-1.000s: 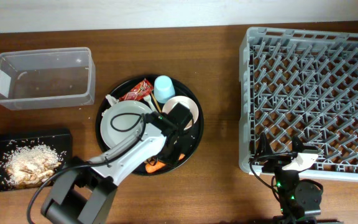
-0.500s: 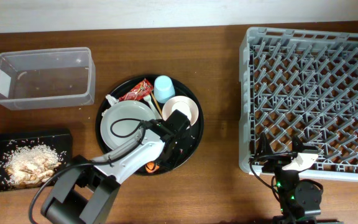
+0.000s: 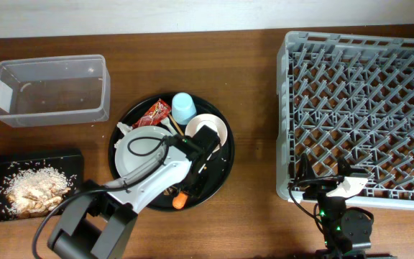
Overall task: Sort waste into correct bins and load items into the dishwasher rack
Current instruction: 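Grasp the orange carrot with the left gripper, then carry the carrot to the black tray and release it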
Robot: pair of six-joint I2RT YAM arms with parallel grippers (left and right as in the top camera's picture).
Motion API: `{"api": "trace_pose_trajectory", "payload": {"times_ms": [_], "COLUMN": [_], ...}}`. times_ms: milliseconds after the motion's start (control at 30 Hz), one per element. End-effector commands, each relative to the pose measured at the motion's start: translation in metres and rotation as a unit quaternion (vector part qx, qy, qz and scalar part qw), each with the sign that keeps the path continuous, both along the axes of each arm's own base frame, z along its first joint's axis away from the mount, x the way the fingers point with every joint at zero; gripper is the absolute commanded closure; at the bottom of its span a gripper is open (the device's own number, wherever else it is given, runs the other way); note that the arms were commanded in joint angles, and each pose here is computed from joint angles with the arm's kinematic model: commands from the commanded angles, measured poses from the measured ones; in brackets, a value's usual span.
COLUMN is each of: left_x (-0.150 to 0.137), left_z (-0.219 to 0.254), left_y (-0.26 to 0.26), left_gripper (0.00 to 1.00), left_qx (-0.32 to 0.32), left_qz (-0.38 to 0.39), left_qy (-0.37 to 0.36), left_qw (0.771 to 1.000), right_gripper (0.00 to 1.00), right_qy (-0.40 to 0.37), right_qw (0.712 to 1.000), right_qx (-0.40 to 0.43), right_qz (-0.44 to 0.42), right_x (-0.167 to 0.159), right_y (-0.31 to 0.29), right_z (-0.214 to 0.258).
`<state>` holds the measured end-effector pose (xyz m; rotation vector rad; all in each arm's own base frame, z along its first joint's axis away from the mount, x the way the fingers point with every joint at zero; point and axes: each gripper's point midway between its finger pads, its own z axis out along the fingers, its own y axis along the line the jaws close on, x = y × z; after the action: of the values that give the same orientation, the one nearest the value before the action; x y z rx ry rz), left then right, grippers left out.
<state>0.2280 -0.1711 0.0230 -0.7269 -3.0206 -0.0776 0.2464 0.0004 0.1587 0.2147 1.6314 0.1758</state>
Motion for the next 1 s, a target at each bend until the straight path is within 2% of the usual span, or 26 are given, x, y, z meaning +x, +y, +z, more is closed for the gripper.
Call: {"api": "trace_pose_trajectory", "payload": {"times_ms": [0, 200, 367, 467, 600, 700, 833, 967], "left_x": [0.015, 0.028, 0.05, 0.067, 0.087, 0.091, 0.085, 0.064], "left_z": [0.029, 0.074, 0.11, 0.124, 0.13, 0.13, 0.13, 0.129], "left_y": [-0.021, -0.031, 0.005, 0.043, 0.122, 0.175, 0.238, 0.302], "left_gripper": [0.96, 0.96, 0.96, 0.96, 0.95, 0.95, 0.95, 0.95], "left_qx": [-0.032, -0.055, -0.071, -0.079, -0.071, -0.064, -0.055, -0.044], "left_qz": [0.001, 0.022, 0.102, 0.178, 0.301, 0.38, 0.469, 0.56], "left_qy": [-0.009, -0.018, -0.05, -0.07, -0.087, -0.092, -0.101, -0.105], "left_qw": [0.999, 0.998, 0.991, 0.978, 0.947, 0.918, 0.876, 0.82], "right_gripper": [0.01, 0.01, 0.01, 0.01, 0.01, 0.01, 0.01, 0.01], "right_qy": [0.003, 0.003, 0.003, 0.003, 0.003, 0.003, 0.003, 0.003], "right_qw": [1.0, 1.0, 1.0, 1.0, 1.0, 1.0, 1.0, 1.0], "right_qx": [-0.005, -0.005, -0.005, -0.005, -0.005, -0.005, -0.005, -0.005], "right_qz": [-0.001, -0.001, -0.001, -0.001, -0.001, -0.001, -0.001, -0.001], "right_x": [0.0, 0.0, 0.0, 0.0, 0.0, 0.0, 0.0, 0.0], "right_y": [-0.001, -0.001, -0.001, -0.001, -0.001, -0.001, -0.001, -0.001], "right_z": [-0.003, -0.003, -0.003, -0.003, -0.003, -0.003, -0.003, -0.003]}}
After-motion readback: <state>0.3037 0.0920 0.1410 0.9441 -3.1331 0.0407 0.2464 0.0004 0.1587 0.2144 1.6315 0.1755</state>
